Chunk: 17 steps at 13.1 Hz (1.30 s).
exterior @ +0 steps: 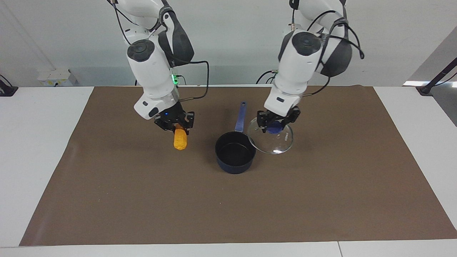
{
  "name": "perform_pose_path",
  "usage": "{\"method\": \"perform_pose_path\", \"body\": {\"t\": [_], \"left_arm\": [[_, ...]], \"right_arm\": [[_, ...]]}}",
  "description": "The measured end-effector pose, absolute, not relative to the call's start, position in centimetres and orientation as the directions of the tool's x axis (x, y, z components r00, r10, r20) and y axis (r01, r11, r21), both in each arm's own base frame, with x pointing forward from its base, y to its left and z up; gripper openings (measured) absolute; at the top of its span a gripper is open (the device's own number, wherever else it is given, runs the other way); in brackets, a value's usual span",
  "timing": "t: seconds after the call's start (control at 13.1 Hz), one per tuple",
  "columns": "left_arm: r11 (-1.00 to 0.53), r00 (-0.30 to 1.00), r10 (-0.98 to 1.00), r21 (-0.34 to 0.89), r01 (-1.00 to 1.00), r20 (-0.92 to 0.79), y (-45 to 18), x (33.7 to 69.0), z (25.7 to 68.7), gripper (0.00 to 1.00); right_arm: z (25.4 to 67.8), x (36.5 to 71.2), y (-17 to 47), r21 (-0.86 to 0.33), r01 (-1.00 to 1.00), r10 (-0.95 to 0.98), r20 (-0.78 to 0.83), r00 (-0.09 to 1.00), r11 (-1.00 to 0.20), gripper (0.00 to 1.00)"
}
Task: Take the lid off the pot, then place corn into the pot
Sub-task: 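Lift the lid away with the left gripper while the right gripper carries corn, then lower the lid onto the table with the left gripper while the right gripper lowers corn, then open the right gripper to drop the corn into the pot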
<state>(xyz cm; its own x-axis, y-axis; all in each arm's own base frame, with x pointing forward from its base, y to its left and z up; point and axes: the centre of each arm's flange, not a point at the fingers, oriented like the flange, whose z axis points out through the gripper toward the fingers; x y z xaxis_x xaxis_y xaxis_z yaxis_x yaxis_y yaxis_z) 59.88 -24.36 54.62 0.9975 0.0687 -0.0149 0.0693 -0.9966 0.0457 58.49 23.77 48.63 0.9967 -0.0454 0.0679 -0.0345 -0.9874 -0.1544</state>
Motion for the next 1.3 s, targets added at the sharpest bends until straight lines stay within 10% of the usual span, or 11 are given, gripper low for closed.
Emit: {"method": "perform_pose_path", "body": {"t": [0.54,0.84,1.3], "left_arm": [[-0.993,0.995,-0.103,0.053,-0.103,-0.011,5.3,63.8,46.0,0.67],[-0.991,0.991,-0.126,0.031,-0.128,0.037,8.1,61.7,36.6,0.67],[-0.99,0.99,-0.137,0.036,-0.138,0.018,7.2,60.5,33.6,0.67]], "right_arm": [[40.5,58.8,39.4,-0.153,-0.028,-0.034,0.04,0.999,-0.988,0.41],[37.6,59.6,39.1,-0.155,-0.042,-0.05,0.046,0.998,-0.987,0.41],[34.9,59.2,38.3,-0.154,-0.05,-0.058,0.051,0.997,-0.987,0.46]]}}
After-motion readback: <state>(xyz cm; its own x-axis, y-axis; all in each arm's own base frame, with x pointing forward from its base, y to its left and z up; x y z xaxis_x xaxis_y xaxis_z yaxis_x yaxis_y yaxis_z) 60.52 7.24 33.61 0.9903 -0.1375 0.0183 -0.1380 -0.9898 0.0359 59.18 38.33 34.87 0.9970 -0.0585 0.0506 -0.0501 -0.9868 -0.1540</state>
